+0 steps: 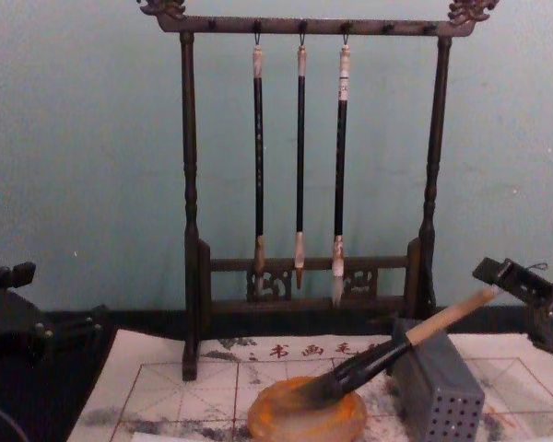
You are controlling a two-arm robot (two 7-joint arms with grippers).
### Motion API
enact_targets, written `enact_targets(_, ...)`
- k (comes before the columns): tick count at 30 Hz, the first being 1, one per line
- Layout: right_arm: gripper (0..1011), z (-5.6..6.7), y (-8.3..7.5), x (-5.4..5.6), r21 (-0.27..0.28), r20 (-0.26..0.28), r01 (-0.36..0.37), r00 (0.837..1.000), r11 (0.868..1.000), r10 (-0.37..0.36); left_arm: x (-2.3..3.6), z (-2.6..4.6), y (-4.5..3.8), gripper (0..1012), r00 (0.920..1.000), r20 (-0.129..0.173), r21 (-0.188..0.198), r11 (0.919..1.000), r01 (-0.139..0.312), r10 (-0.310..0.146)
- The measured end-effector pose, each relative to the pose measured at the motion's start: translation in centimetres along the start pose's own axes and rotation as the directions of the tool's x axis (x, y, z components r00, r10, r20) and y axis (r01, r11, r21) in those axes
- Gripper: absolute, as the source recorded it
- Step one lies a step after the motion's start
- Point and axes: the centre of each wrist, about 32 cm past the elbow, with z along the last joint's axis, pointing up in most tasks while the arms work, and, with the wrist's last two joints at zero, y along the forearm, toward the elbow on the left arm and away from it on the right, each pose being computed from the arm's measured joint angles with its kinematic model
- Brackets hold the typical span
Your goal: Pick up the brush from the inkstone, write on the paper, then place the brush back to its original position.
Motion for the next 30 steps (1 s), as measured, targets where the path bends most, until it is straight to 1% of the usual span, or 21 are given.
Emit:
enact_targets(8, 1000, -0.7, 1.0, 0.5, 0.004, -0.048, -0.015, 0.999, 1.000, 0.015, 0.00, 0.00, 0.00, 1001, 1.0000, 0.000, 0.000, 1.0000, 0.000, 0.000)
enact_targets(15, 1000, -1.4, 1.5, 0.9, 0.013, -0.067, -0.029, 0.997, 0.999, 0.030, 0.00, 0.00, 0.00, 1001, 1.0000, 0.000, 0.000, 1.0000, 0.000, 0.000)
enact_targets(21, 1000, -1.9, 1.7, 1.0, 0.017, -0.074, -0.036, 0.997, 0.999, 0.037, 0.00, 0.00, 0.00, 1001, 1.0000, 0.000, 0.000, 1.0000, 0.000, 0.000)
enact_targets(30, 1000, -2.1, 1.8, 1.1, 0.038, -0.086, -0.040, 0.995, 0.998, 0.044, 0.00, 0.00, 0.00, 1001, 1.0000, 0.000, 0.000, 1.0000, 0.000, 0.000)
